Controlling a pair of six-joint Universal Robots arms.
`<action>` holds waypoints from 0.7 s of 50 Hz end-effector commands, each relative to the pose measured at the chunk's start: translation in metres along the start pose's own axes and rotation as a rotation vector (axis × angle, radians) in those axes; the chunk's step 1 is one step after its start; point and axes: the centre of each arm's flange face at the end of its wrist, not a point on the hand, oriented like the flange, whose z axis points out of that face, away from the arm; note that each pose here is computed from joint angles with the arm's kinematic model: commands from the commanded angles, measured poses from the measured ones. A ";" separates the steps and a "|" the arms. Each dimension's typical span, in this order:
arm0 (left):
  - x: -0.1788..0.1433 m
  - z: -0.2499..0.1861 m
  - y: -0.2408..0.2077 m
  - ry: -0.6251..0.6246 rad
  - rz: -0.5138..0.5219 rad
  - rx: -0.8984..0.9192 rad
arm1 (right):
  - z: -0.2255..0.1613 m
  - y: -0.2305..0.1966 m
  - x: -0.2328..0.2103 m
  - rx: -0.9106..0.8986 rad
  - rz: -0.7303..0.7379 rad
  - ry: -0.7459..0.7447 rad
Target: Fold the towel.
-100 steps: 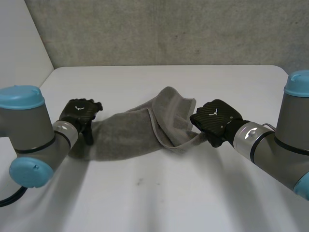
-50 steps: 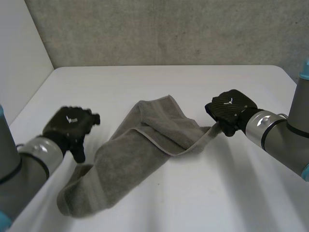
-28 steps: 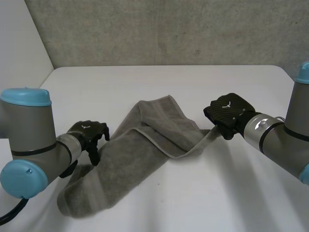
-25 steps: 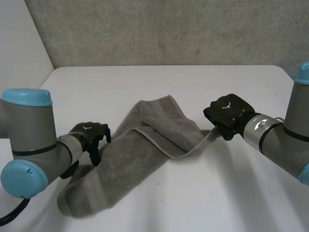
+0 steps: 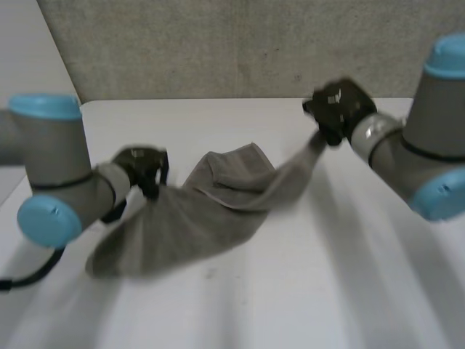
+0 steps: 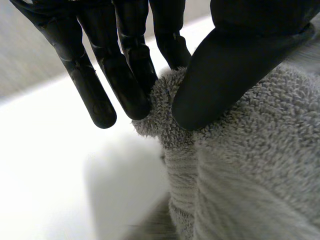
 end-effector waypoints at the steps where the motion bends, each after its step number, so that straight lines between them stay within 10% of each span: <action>1: -0.028 0.022 -0.093 -0.169 0.073 0.320 | 0.041 -0.059 0.052 0.284 -0.041 0.287; 12: -0.049 -0.014 -0.206 -0.311 0.064 0.818 | 0.031 -0.110 0.110 0.520 0.111 0.561; 35: -0.001 0.004 0.058 -0.128 0.076 -0.049 | 0.006 0.078 -0.013 -0.178 0.118 -0.009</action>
